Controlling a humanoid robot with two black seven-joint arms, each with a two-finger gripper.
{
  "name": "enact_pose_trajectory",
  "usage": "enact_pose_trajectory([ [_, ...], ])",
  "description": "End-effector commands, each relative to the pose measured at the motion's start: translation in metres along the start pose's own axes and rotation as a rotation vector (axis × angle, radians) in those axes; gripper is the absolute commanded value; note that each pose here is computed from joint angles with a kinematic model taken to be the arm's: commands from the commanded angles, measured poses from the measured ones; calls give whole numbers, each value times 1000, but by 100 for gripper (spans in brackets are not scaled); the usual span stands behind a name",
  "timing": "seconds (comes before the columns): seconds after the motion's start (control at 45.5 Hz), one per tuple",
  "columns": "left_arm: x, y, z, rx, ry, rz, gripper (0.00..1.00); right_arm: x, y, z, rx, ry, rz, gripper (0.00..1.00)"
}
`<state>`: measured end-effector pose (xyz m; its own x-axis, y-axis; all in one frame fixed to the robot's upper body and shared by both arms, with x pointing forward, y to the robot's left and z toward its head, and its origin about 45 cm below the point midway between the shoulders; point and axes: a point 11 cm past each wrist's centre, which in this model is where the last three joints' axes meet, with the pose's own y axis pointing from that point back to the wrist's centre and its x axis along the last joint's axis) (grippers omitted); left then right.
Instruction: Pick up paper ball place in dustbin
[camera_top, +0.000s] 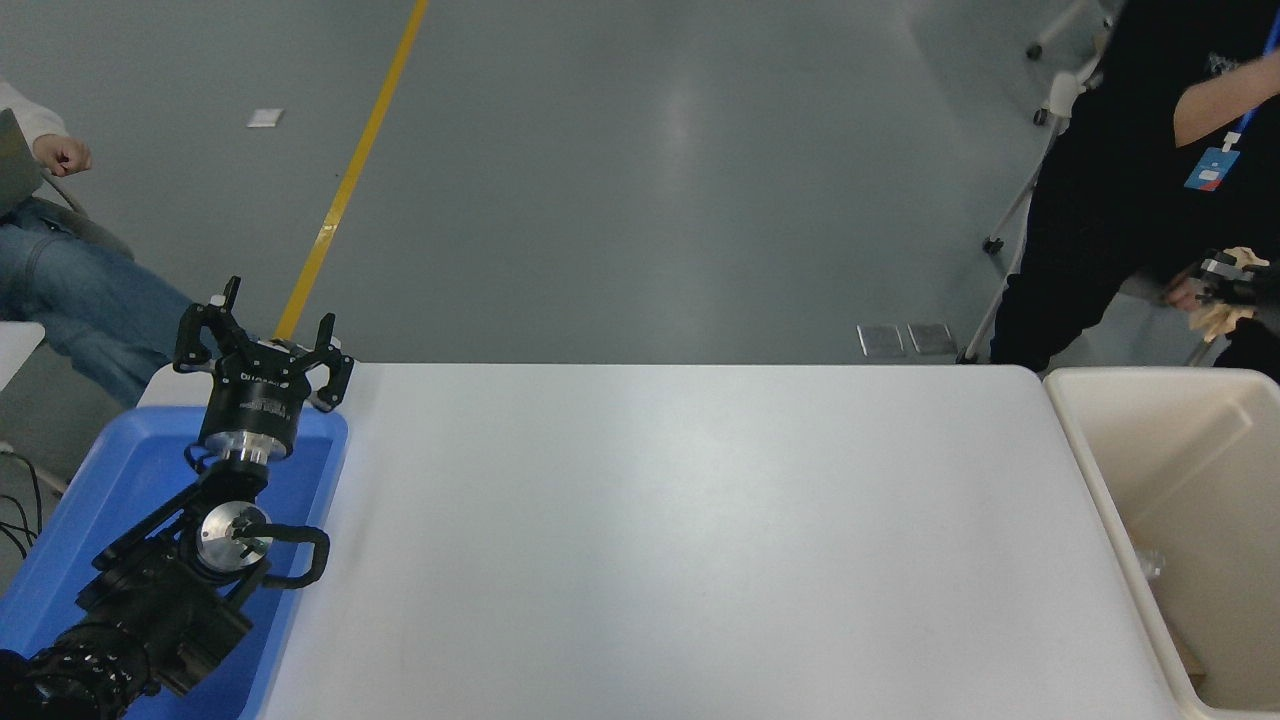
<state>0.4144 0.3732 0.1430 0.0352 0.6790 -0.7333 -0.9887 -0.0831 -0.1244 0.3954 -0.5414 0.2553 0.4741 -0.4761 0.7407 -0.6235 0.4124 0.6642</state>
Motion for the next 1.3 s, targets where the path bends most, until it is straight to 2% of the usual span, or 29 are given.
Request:
enact_pose_trajectory([
  [0.0, 0, 0, 0, 0, 0, 0, 99, -42, -38, 61, -120, -146, 76, 0],
  [0.352, 0, 0, 0, 0, 0, 0, 99, -115, -66, 86, -154, -273, 104, 0],
  [0.725, 0, 0, 0, 0, 0, 0, 99, -130, -70, 88, -159, -308, 149, 2],
  [0.747, 0, 0, 0, 0, 0, 0, 99, -130, -70, 89, -163, -308, 153, 18],
  [0.791, 0, 0, 0, 0, 0, 0, 99, -130, -70, 89, -165, -306, 159, 63],
  [0.813, 0, 0, 0, 0, 0, 0, 99, -130, -70, 89, -166, -306, 160, 79],
  [0.835, 0, 0, 0, -1, 0, 0, 99, -130, -70, 90, -167, -305, 159, 85],
  [0.879, 0, 0, 0, 0, 0, 0, 99, -130, -70, 90, -167, -305, 161, 87],
  [0.901, 0, 0, 0, 0, -1, 1, 99, -131, -70, 91, -168, -302, 158, 91],
  [0.923, 0, 0, 0, 0, 0, 0, 99, -132, -70, 91, -169, -303, 157, 99],
  [0.945, 0, 0, 0, 0, 0, 0, 99, -133, -70, 92, -172, -302, 155, 100],
  [1.275, 0, 0, 0, 0, 0, 0, 99, -148, -69, 105, -196, -277, 128, 100],
])
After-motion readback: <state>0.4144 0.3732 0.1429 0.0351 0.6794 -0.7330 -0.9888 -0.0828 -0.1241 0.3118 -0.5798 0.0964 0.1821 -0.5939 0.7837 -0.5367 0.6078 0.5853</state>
